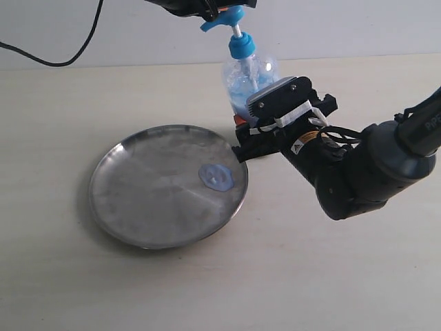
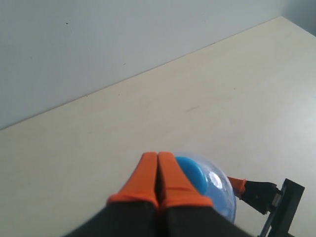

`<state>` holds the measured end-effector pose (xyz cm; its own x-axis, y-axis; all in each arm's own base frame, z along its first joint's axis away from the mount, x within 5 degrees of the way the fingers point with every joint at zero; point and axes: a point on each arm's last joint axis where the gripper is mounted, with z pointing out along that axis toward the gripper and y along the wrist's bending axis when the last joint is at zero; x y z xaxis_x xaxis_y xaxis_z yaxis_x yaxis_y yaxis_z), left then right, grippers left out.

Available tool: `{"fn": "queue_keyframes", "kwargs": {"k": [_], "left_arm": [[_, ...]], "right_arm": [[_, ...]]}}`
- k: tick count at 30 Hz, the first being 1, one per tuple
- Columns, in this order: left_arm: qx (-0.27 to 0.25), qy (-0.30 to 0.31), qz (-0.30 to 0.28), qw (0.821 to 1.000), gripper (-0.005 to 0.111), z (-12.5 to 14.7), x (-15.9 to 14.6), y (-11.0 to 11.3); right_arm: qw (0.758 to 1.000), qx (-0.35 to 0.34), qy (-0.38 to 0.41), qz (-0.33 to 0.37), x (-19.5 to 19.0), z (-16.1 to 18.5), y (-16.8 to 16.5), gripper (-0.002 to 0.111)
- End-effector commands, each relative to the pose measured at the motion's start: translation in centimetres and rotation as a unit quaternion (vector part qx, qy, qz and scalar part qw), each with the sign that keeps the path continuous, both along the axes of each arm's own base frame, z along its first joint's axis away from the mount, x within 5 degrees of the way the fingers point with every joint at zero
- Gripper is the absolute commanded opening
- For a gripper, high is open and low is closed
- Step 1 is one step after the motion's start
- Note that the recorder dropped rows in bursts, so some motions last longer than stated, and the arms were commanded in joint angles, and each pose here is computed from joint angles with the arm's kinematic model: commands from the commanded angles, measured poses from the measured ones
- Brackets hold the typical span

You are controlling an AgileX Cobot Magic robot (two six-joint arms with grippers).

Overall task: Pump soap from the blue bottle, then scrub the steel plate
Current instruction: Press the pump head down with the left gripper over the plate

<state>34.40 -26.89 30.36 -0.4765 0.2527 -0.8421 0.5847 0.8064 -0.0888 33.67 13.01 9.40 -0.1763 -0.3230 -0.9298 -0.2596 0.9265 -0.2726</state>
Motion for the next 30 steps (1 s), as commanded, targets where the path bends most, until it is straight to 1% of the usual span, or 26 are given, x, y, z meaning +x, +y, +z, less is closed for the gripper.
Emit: {"fn": "queue_keyframes", "kwargs": {"k": [1,9,14,20,30], "left_arm": [[0.057,0.074,-0.006,0.996,0.0,-3.06,-0.38,0.11],[0.065,0.078,-0.009,0.995,0.0,-2.61,-0.71,0.39],[0.083,0.091,-0.015,0.992,0.0,-2.89,-0.95,0.54],[0.085,0.092,-0.016,0.992,0.0,-2.92,-0.97,0.56],[0.092,0.111,-0.022,0.989,0.0,-3.22,-1.37,0.4]], "right_arm": [[0.999,-0.002,-0.033,0.037,0.16,1.0,0.77,0.0],[0.998,-0.006,-0.034,0.048,0.11,1.01,0.95,0.0],[0.998,-0.006,-0.035,0.049,0.11,1.01,0.97,0.0],[0.998,-0.007,-0.035,0.052,0.09,1.01,1.01,0.0],[0.998,-0.008,-0.035,0.056,0.07,1.02,1.08,0.0]]}}
